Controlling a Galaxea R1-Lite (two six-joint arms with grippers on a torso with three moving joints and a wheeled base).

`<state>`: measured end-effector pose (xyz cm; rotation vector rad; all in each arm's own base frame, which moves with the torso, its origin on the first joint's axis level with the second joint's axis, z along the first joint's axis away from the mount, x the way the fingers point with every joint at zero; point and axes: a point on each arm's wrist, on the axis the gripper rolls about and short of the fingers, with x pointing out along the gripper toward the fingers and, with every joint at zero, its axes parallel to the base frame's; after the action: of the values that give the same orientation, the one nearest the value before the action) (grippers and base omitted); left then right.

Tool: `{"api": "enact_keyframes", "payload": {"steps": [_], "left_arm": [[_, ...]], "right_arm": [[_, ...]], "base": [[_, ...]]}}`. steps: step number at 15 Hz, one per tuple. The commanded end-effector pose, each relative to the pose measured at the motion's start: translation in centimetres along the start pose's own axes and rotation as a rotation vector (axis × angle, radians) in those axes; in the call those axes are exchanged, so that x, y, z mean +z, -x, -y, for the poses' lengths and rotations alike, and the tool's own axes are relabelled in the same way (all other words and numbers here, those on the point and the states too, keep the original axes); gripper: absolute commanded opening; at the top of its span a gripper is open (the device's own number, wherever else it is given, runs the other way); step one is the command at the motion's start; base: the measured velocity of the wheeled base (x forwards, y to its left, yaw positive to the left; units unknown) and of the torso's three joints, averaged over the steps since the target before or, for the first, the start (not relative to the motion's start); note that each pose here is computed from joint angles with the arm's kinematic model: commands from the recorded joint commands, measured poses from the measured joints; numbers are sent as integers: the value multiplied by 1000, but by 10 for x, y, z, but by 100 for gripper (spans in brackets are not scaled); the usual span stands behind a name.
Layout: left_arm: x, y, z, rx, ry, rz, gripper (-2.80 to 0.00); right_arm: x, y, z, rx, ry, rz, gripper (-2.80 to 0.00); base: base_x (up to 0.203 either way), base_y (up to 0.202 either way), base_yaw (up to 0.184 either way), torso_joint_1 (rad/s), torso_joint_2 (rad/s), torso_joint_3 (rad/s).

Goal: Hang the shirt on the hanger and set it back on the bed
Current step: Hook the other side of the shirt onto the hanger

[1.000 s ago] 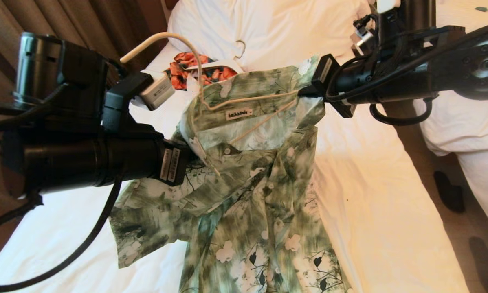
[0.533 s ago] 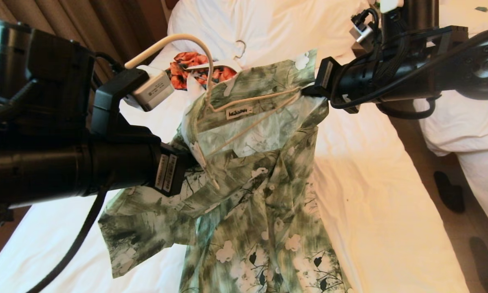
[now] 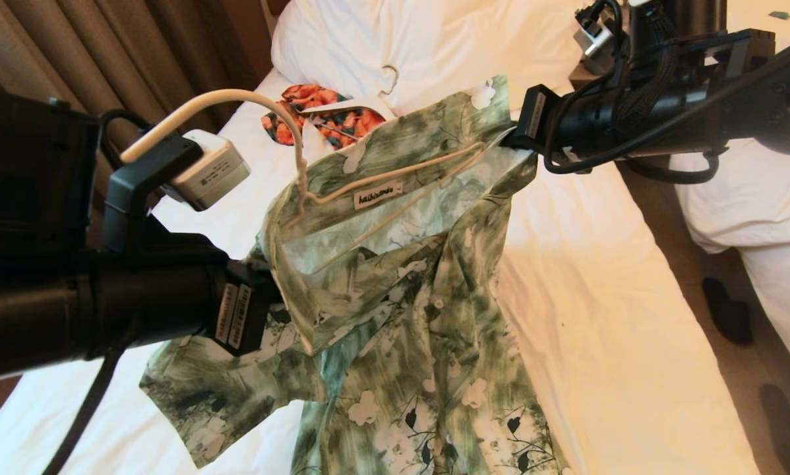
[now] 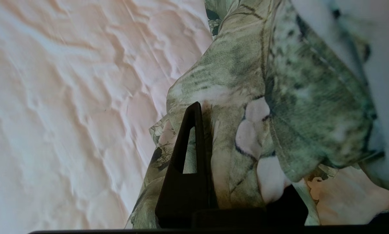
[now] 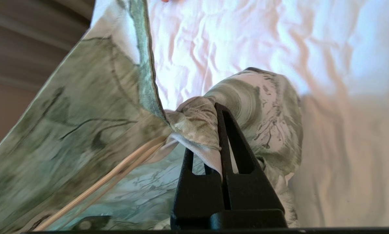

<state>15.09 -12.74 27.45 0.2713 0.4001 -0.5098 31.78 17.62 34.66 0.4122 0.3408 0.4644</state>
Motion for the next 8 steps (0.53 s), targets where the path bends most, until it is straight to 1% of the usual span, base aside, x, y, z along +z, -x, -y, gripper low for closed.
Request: {"api": "enact_keyframes", "payload": {"steps": [1, 4, 6, 8], "left_arm": [[-2, 1, 1, -2, -3, -3, -280], [-1, 0, 12, -48, -27, -5, -280], [-2, 2, 18, -60, -26, -5, -280], [-3, -1, 22, -72, -28, -15, -280]], "right_arm": [[-1, 0, 0, -3, -4, -1, -280], [1, 3, -2, 1, 2, 5, -280], [-1, 0, 1, -13, 37, -1, -280], [-2, -2, 3, -18, 47, 1, -280]], "base": [[0, 0, 0, 0, 0, 0], [0, 0, 0, 0, 0, 0], [0, 0, 0, 0, 0, 0], [0, 0, 0, 0, 0, 0]]}}
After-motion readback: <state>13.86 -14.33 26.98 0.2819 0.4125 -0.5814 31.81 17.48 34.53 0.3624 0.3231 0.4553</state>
